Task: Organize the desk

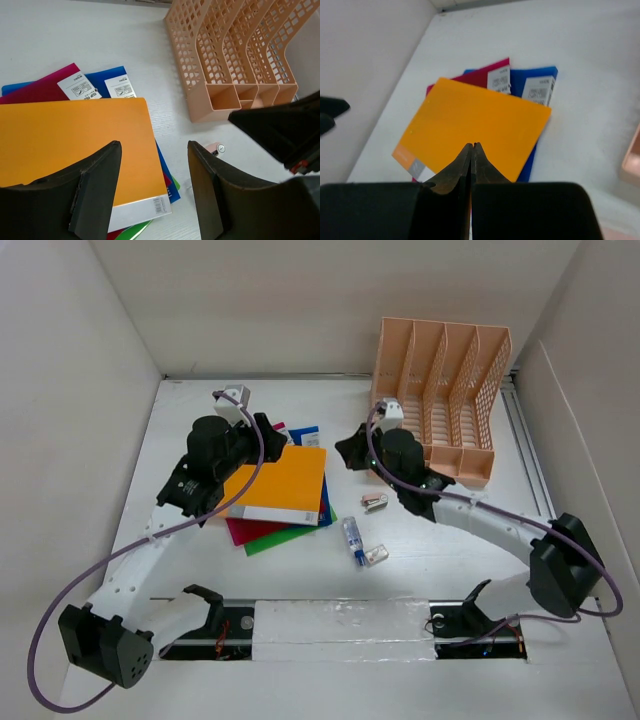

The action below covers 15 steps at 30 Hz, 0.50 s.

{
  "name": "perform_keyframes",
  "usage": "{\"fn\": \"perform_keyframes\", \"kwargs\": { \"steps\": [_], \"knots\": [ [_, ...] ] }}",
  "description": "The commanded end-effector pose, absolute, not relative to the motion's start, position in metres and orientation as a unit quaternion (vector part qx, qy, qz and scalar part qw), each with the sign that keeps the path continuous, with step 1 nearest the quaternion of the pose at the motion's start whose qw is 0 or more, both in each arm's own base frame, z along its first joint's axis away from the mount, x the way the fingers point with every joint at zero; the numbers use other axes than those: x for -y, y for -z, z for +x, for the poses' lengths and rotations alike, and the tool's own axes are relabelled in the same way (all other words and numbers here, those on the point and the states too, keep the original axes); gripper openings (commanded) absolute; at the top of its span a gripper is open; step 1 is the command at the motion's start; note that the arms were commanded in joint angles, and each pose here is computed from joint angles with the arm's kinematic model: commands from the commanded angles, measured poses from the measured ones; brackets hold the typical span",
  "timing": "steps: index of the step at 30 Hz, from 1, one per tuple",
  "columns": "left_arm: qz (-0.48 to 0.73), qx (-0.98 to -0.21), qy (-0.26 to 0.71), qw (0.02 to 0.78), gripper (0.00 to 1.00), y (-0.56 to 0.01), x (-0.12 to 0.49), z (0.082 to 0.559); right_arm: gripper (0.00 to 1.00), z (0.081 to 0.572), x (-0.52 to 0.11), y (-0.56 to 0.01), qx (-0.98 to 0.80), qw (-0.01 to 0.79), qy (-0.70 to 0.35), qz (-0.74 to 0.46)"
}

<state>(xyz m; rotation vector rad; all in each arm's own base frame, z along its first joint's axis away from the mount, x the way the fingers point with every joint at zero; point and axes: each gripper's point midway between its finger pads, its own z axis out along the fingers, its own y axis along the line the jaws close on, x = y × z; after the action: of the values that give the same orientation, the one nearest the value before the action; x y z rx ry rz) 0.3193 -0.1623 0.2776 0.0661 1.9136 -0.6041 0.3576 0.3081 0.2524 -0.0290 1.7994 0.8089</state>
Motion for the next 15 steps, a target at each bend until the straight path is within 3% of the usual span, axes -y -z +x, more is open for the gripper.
{"fn": "perform_keyframes", "kwargs": {
  "steps": [1, 7, 12, 15],
  "knots": [
    [0.040, -0.786, 0.268, 0.555, 0.52, -0.290, 0.166, 0.319, 0.00, 0.347, -0.289, -0.263, -0.743, 0.587, -0.322, 0.019],
    [0.044, -0.788, 0.268, 0.552, 0.52, -0.287, 0.167, 0.320, 0.00, 0.287, -0.259, -0.208, -0.786, 0.516, -0.339, 0.028],
    [0.045, -0.787, 0.271, 0.553, 0.48, -0.288, 0.169, 0.321, 0.00, 0.260, -0.236, -0.196, -0.799, 0.502, -0.331, 0.025],
    [0.046, -0.789, 0.272, 0.549, 0.34, -0.287, 0.170, 0.320, 0.00, 0.242, -0.226, -0.176, -0.830, 0.468, -0.304, 0.007]
  ]
}}
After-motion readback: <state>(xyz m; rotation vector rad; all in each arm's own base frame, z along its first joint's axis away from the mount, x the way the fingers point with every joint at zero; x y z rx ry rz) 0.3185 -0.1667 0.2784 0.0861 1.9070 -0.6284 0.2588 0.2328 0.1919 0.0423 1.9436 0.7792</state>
